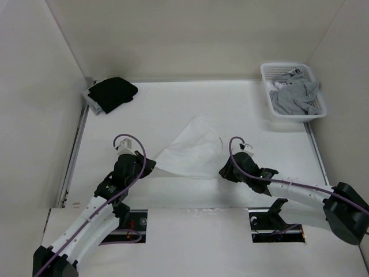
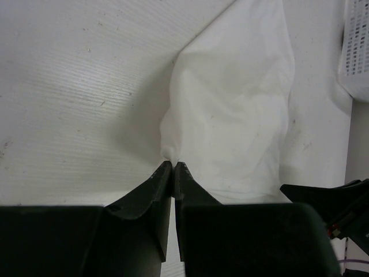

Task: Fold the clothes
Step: Flatten the tank top out

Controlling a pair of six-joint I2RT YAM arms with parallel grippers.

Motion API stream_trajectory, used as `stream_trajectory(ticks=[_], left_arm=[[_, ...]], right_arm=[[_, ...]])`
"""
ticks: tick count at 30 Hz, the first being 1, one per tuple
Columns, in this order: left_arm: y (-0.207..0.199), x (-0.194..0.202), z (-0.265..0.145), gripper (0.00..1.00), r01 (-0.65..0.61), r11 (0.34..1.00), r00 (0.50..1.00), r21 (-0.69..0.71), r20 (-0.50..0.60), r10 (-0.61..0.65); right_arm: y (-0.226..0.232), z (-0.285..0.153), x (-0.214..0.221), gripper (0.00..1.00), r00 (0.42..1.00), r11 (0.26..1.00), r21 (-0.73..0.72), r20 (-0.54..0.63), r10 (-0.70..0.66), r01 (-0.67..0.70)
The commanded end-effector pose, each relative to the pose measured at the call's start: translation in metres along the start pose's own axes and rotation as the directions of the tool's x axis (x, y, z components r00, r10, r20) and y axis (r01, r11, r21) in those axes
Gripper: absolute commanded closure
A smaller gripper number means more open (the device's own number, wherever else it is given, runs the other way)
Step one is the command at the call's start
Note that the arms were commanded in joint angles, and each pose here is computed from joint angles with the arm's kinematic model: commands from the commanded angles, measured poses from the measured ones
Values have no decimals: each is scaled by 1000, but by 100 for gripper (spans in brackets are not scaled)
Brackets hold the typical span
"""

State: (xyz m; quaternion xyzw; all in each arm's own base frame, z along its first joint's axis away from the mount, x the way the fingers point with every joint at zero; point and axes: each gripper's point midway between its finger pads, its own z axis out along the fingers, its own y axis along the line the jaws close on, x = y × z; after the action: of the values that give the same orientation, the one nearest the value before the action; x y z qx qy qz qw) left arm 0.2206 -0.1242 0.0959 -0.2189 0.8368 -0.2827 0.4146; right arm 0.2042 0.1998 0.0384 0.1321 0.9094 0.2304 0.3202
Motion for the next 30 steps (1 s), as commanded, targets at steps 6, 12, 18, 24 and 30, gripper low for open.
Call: stream_trajectory(ticks=[6, 12, 18, 24, 30], left_arm=[[-12, -8, 0, 96, 6, 999, 1000, 51, 29, -8], [-12, -9, 0, 96, 5, 999, 999, 51, 33, -7], [-87, -82, -34, 97, -46, 979, 979, 201, 206, 4], [-174, -171, -122, 97, -114, 923, 905, 368, 422, -56], [-220, -218, -202, 97, -140, 856, 837, 498, 521, -166]], right_arm=[[-4, 7, 9, 72, 999, 1000, 22, -29, 16, -15], [2, 7, 1, 97, 1000, 1000, 1, 5, 28, -28], [69, -83, -83, 100, 962, 986, -154, 271, -15, 58], [116, -220, -172, 100, 851, 957, -232, 524, -29, 176], [147, -323, -225, 100, 756, 918, -303, 654, 4, 257]])
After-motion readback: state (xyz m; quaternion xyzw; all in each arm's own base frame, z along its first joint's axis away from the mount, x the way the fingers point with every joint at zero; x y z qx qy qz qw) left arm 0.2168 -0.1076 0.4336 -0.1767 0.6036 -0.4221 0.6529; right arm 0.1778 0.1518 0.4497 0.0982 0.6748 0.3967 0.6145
